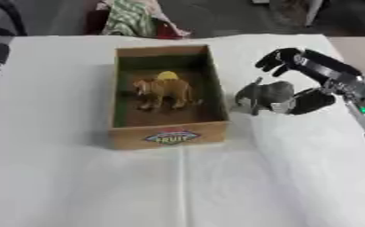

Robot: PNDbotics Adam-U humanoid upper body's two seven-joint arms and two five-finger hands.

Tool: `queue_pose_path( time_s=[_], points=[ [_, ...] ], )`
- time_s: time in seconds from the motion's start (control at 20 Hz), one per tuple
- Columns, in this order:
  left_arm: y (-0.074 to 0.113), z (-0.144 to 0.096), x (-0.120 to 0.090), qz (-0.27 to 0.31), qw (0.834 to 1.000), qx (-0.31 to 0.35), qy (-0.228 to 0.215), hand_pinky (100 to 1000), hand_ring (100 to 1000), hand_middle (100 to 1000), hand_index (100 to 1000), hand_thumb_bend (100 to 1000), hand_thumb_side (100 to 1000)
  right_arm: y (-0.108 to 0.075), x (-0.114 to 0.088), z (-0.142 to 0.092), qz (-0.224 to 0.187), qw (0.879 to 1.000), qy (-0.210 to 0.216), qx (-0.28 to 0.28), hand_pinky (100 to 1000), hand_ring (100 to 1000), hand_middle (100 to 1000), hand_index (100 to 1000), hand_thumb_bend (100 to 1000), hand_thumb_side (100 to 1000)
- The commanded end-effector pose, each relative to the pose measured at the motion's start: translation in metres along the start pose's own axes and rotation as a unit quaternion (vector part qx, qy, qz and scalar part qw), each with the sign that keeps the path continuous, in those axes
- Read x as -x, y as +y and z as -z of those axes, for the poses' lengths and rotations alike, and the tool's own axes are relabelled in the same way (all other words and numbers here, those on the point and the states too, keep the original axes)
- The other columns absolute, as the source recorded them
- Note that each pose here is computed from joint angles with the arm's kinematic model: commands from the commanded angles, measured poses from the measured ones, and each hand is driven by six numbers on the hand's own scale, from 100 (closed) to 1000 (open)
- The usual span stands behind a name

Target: Pick up objects on the table and place them in the box.

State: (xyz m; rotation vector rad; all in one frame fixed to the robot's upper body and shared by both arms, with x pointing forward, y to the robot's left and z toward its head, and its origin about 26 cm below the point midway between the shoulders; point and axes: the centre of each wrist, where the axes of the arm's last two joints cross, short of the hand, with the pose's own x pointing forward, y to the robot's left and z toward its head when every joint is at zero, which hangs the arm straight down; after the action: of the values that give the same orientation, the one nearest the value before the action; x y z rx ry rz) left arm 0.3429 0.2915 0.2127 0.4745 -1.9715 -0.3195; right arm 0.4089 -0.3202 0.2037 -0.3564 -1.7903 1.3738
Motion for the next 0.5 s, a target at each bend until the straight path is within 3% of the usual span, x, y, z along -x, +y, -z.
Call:
queue_pose_path(
  time_s=[0.05, 0.4, 0.5],
  points=[
    [0.0049, 0.0013, -0.0067, 0.001, 1.000, -0.003, -0.012, 541, 498, 515, 686, 478, 430, -0.0082, 0.0012, -0.0018, -0.019, 1.000, 0.006, -0.003, 760, 809, 790, 830, 360, 100],
    [0.0049, 0.0013, -0.0065, 0.001, 1.000, -0.003, -0.012, 541, 498, 515, 686, 478, 430, -0.0068, 0.0035, -0.0017, -0.024, 1.000, 0.008, -0.003, 760, 809, 790, 830, 360, 100],
    [0.0048, 0.0007, -0.0053, 0.002, 1.000, -0.002, -0.010, 541, 498, 516, 686, 478, 430, -0.0105, 0.0090, -0.0072, -0.027, 0.999, 0.027, 0.003, 784, 820, 784, 819, 319, 100]
  ],
)
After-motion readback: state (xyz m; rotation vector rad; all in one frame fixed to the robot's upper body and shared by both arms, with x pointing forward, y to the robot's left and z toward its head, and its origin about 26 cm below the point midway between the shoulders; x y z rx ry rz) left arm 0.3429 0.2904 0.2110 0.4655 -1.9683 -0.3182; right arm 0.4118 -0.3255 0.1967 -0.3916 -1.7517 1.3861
